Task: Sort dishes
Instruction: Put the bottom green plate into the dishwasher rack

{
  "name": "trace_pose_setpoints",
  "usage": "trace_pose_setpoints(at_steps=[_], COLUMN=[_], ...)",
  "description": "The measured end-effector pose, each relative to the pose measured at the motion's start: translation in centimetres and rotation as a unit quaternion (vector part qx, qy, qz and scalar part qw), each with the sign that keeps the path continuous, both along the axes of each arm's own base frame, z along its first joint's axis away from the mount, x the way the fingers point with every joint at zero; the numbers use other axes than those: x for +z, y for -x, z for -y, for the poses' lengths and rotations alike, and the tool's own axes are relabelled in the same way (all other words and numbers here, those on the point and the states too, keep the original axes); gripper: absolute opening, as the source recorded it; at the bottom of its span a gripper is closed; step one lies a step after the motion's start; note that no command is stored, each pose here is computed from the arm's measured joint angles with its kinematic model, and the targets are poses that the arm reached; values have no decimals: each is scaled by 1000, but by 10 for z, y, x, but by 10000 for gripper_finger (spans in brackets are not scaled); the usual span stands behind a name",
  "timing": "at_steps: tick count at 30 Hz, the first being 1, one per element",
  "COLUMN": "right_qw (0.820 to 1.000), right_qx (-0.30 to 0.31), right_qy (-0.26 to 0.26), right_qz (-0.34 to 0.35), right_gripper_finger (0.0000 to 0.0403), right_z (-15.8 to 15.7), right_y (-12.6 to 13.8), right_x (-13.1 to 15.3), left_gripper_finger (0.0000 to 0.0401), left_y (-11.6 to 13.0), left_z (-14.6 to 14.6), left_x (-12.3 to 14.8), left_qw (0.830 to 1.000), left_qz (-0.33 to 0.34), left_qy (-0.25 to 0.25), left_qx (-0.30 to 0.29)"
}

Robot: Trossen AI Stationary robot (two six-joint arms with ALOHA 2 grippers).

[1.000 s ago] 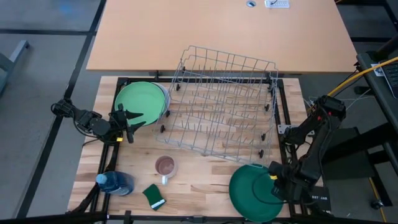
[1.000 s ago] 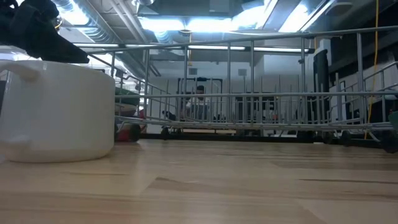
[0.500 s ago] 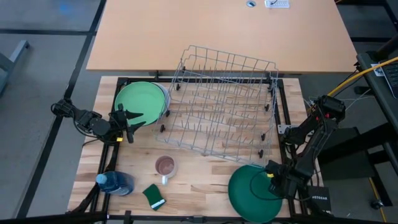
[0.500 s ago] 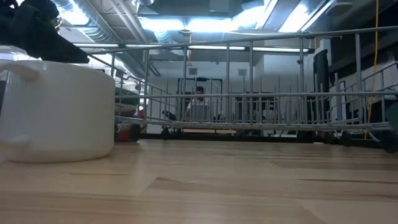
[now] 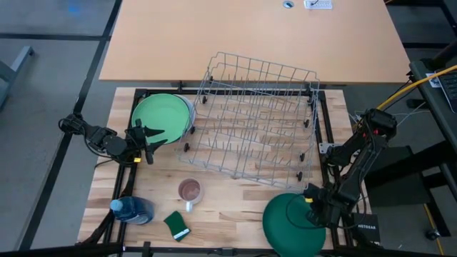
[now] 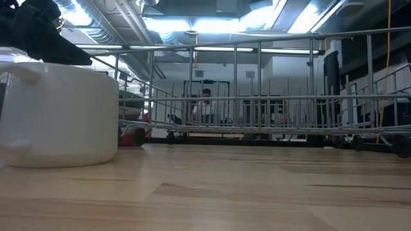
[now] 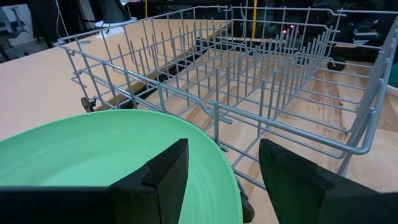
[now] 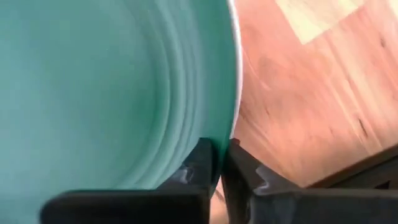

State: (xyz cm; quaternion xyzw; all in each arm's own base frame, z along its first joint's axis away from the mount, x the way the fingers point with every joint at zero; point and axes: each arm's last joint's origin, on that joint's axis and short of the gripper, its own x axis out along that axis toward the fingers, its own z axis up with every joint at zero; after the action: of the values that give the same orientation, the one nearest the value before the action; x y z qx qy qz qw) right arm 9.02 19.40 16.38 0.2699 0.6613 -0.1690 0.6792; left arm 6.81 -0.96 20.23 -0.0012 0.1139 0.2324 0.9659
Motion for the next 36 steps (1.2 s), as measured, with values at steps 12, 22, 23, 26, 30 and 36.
trace_pose_setpoints(at_steps=[12, 22, 23, 26, 30, 36], right_qw=[999, 1000, 1000, 1000, 999, 1000], right_qx=[-14, -22, -23, -25, -25, -16], right_qy=[-31, -18, -9, 1, 18, 12], right_qz=[-2, -7, -10, -15, -22, -19], right_gripper_finger=[8, 7, 7, 7, 7, 7], right_z=[5, 13, 14, 16, 18, 16], right_y=[4, 7, 8, 9, 9, 9], right_x=[12, 36, 40, 55, 74, 101], left_gripper_finger=[184, 184, 184, 184, 184, 184], left_y=[0, 0, 0, 0, 0, 0], left_z=[0, 0, 0, 0, 0, 0], left_x=[0, 0, 0, 0, 0, 0], left_qw=[1000, 1000, 1000, 1000, 1000, 1000], left_qz=[0, 0, 0, 0, 0, 0], left_qy=[0, 0, 0, 0, 0, 0], left_qx=[0, 0, 0, 0, 0, 0])
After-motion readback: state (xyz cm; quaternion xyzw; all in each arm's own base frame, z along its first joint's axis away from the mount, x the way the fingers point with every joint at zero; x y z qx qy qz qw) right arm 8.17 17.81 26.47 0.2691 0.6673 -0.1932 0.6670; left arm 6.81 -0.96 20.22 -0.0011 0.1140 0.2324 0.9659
